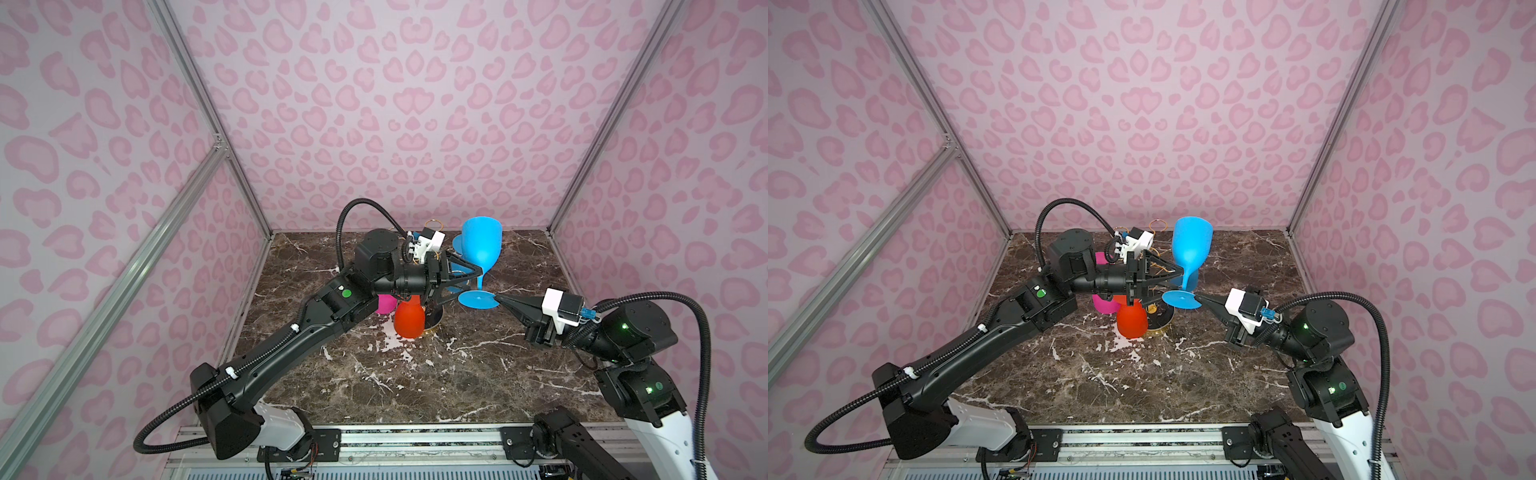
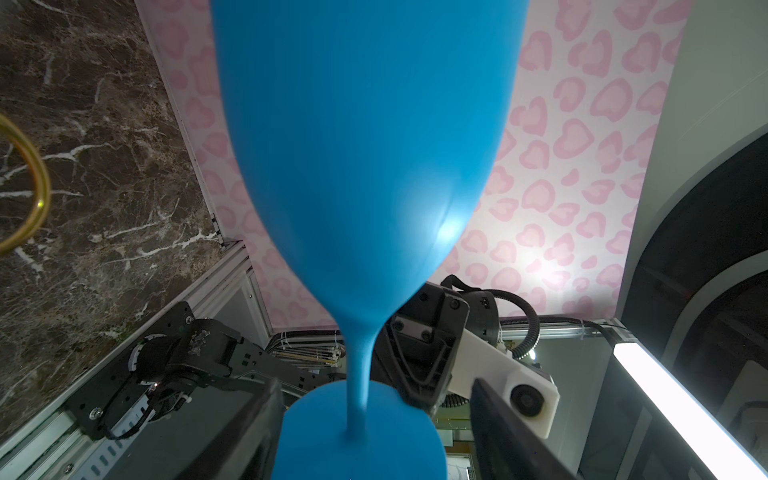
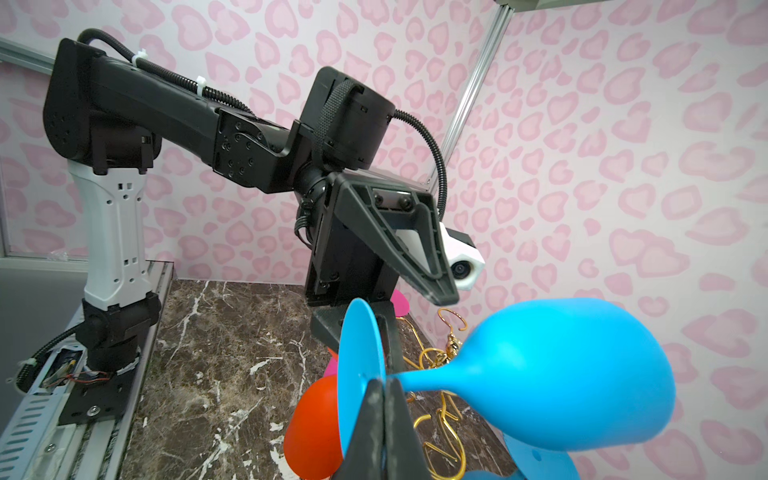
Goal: Take the wine glass off the wine glass rack
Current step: 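Grasp the blue glass stem with the left gripper beside the right gripper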
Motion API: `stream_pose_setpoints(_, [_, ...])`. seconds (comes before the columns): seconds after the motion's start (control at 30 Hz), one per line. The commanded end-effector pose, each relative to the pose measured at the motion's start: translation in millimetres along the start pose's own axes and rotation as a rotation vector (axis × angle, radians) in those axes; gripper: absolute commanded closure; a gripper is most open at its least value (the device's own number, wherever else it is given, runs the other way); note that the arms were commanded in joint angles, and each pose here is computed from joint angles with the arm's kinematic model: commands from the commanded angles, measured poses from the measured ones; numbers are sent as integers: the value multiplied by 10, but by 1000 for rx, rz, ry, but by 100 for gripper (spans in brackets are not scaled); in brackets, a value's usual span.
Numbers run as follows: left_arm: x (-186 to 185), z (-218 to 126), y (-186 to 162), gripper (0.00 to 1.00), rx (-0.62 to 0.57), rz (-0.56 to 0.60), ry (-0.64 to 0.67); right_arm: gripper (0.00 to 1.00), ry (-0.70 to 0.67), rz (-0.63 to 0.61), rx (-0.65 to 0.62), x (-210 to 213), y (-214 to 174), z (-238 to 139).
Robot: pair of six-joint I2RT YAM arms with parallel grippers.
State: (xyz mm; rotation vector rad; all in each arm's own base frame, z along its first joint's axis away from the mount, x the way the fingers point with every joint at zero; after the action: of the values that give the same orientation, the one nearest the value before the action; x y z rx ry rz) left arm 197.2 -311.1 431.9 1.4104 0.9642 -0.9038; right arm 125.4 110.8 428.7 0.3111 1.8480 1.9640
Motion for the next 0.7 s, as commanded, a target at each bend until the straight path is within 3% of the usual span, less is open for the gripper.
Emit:
stream_pose_setpoints(0.0, [-57,30,41,33,-16,33,-38,100,-30,-30,-58,-25,89,7])
stream_pose_setpoints(0.67, [-71,90,36,69,-17,43,-52,100,0,-20,-56,31,79,60])
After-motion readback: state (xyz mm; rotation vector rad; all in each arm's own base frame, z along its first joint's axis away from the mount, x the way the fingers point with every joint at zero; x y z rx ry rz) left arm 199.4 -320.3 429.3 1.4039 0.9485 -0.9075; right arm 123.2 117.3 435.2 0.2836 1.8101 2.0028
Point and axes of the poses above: each gripper's point midway between its finger pads, its own z axis out along the fingers, its own x axis along the line the jaws close on, y = z × x, the point moved 8 cm from there along -z, back along the fingers, and after that the axes turned 14 degrees about z, right-handed, at the moved point
